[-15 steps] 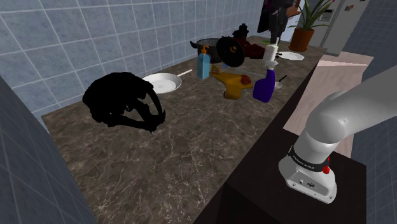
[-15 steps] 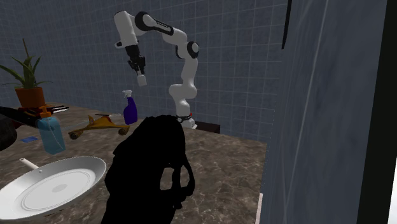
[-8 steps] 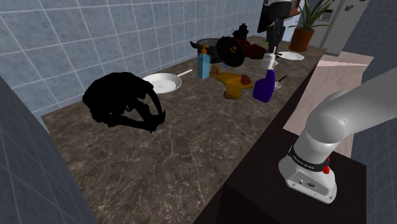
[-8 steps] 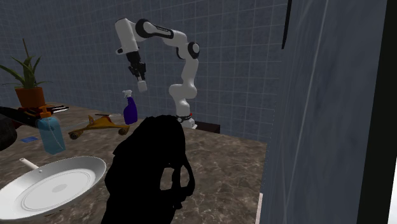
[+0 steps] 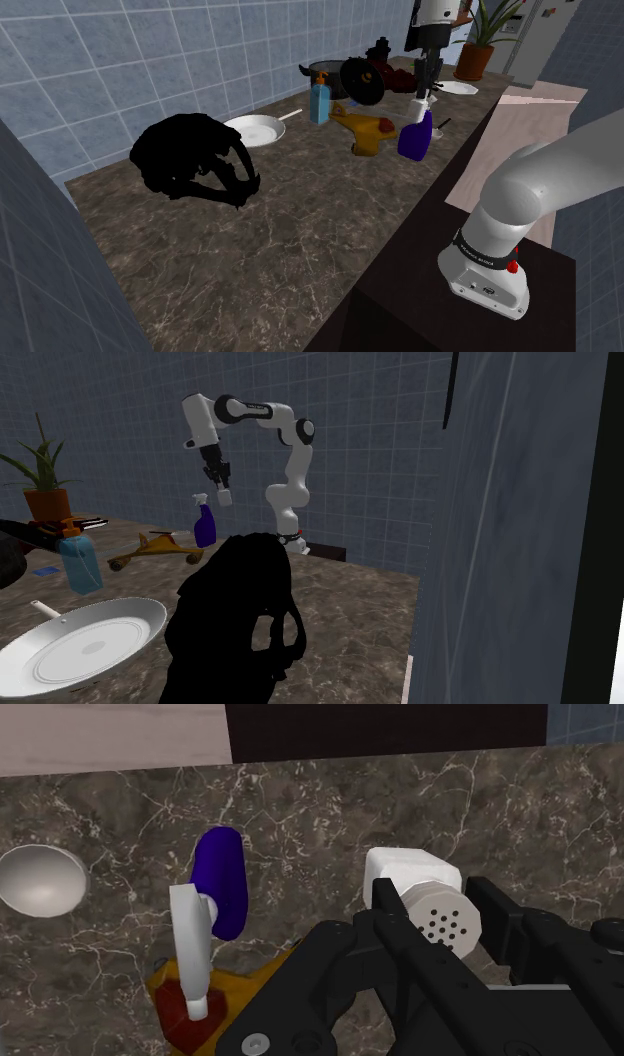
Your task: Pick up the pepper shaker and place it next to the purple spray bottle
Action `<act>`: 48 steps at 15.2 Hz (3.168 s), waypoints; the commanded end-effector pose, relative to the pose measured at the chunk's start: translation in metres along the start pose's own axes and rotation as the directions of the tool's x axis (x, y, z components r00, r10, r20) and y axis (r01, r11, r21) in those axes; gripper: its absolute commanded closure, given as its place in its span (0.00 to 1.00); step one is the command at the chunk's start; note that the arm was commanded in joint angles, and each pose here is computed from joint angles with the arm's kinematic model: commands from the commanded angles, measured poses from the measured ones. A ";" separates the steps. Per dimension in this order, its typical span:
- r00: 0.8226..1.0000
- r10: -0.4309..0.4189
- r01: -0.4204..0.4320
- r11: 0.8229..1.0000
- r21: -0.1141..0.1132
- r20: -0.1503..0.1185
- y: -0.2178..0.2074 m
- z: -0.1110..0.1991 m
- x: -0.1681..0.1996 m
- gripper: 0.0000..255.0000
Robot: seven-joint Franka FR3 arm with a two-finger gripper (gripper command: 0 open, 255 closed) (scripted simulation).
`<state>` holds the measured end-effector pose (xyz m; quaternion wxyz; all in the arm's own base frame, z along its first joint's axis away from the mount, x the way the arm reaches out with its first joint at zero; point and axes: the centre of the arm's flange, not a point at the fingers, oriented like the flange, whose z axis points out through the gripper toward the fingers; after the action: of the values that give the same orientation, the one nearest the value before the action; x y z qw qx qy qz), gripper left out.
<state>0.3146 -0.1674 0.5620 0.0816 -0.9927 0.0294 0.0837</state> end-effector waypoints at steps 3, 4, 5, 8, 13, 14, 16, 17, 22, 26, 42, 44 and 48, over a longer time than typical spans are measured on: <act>1.000 0.000 0.000 1.000 0.000 0.000 0.004 0.021 0.004 1.00; 1.000 0.000 0.000 1.000 0.000 0.000 0.004 0.026 0.005 1.00; 1.000 0.000 0.000 1.000 0.000 0.000 0.005 0.031 0.006 1.00; 1.000 0.000 0.000 1.000 0.000 0.000 0.008 0.046 0.009 1.00; 1.000 0.000 0.000 1.000 0.000 0.000 0.012 0.072 0.013 1.00; 1.000 0.000 0.000 1.000 0.000 0.000 0.013 0.077 0.014 1.00; 1.000 0.000 0.000 1.000 0.000 0.000 0.014 0.087 0.016 1.00; 1.000 0.000 0.000 1.000 0.000 0.000 0.015 0.093 0.017 1.00; 1.000 0.000 0.000 1.000 0.000 0.000 0.019 0.118 0.021 1.00; 1.000 0.000 0.000 1.000 0.000 0.000 0.023 0.139 0.025 1.00; 1.000 0.000 0.000 1.000 0.000 0.000 0.033 0.204 0.036 1.00; 1.000 0.000 0.000 1.000 0.000 0.000 0.033 0.204 0.036 1.00; 1.000 0.000 0.000 1.000 0.000 0.000 0.032 0.204 0.037 0.00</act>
<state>0.3160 -0.1672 0.3537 0.0811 -0.9929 0.0293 0.0819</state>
